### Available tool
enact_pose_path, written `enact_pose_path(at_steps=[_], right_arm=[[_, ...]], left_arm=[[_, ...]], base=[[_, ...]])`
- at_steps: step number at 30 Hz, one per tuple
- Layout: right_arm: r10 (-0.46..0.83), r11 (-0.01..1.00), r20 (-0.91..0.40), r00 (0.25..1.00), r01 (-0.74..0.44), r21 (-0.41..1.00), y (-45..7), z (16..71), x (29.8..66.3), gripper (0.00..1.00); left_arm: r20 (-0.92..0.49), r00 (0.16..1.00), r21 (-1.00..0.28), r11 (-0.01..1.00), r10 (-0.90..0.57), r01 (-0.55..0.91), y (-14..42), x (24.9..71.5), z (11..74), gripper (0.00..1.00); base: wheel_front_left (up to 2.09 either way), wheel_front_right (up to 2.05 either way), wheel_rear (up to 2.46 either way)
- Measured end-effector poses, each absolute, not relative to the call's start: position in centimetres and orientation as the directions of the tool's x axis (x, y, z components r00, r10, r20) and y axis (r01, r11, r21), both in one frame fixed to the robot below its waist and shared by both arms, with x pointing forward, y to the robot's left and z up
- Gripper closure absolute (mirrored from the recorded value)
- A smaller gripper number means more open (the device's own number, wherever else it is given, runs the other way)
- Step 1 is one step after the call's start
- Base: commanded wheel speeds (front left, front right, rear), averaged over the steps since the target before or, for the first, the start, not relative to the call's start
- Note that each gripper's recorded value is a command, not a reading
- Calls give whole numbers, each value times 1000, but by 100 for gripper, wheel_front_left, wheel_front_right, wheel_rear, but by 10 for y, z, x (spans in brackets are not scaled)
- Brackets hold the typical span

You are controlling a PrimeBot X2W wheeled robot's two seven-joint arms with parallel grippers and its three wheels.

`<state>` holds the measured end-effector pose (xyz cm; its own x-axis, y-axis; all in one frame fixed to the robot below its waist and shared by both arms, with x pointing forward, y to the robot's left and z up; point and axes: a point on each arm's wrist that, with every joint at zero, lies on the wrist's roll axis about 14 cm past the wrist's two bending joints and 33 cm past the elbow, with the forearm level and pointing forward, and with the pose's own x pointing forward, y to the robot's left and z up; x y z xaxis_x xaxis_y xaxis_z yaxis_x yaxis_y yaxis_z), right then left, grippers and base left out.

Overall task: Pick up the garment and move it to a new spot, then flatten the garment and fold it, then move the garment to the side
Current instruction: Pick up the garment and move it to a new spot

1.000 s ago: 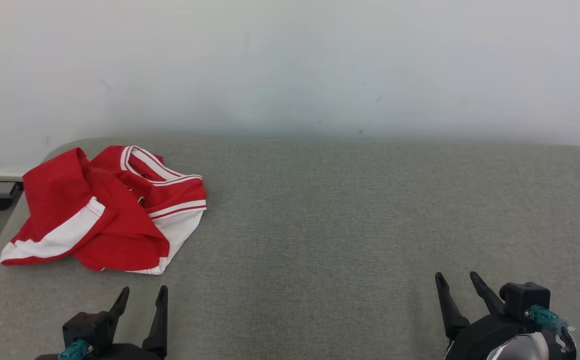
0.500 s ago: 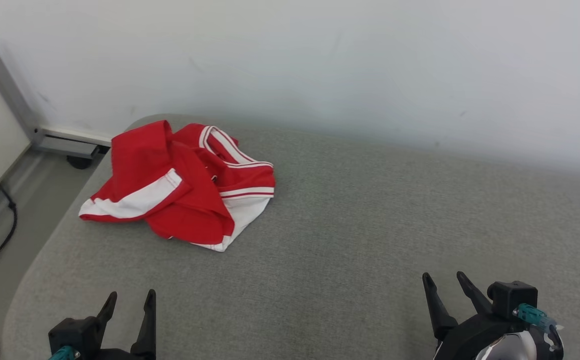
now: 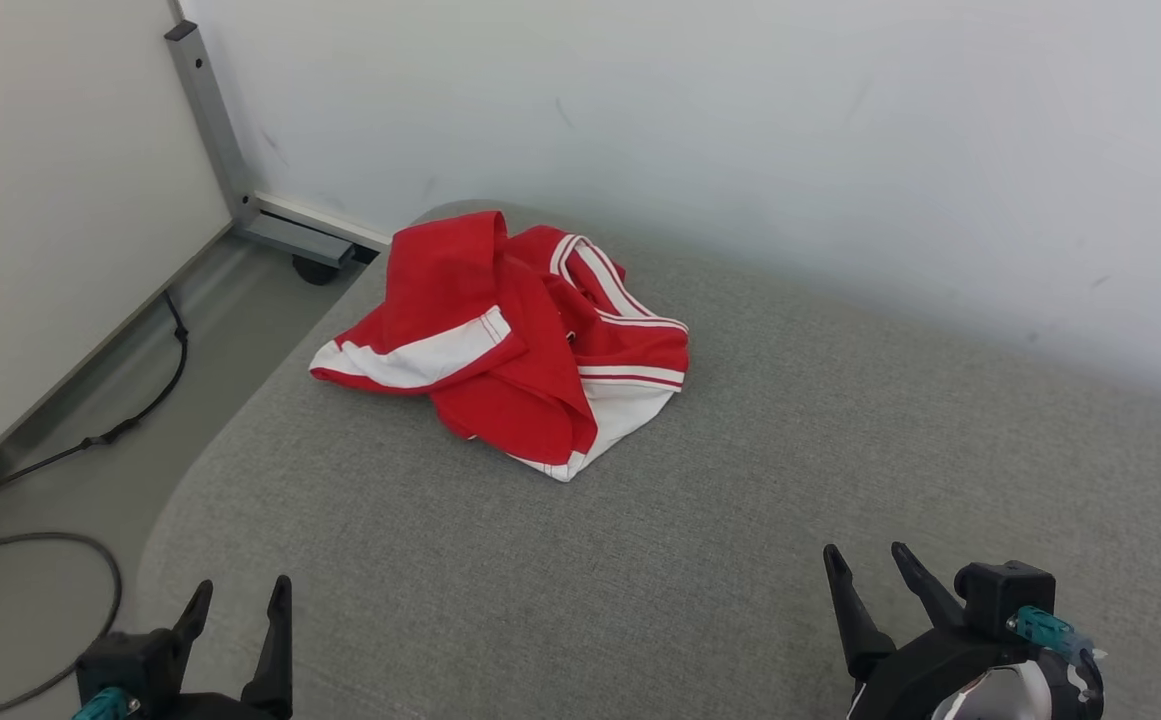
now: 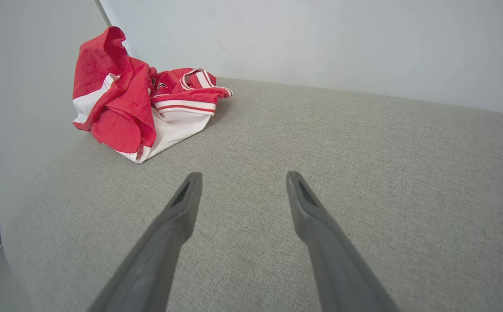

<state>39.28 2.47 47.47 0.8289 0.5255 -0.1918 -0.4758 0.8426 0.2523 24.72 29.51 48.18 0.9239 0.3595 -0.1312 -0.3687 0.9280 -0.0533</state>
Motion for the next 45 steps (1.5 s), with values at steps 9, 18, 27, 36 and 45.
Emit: enact_pose_path(at_steps=[9,18,27,36,45], right_arm=[[544,832,-198,815,-493,254,33,473,392,0],[552,827,-208,808,-497,265,34,469,396,0],[543,833,-195,817,-495,249,24,473,405,0],[446,890,-216,869,-404,213,-27,465,414,0],[345,934,-217,913,-312,172,-75,467,423,0]], left_arm=[[-150,916,-63,921,371,-383,295,242,478,0],[-245,923,-139,932,296,-336,280,273,470,0],[-386,895,-106,953,225,-285,283,328,468,0],[-459,867,-62,967,191,-246,289,385,474,0],[-542,822,-13,976,177,-219,290,421,447,0]], base=[[0,0,0],[0,0,0],[0,0,0],[0,0,0],[0,0,0]])
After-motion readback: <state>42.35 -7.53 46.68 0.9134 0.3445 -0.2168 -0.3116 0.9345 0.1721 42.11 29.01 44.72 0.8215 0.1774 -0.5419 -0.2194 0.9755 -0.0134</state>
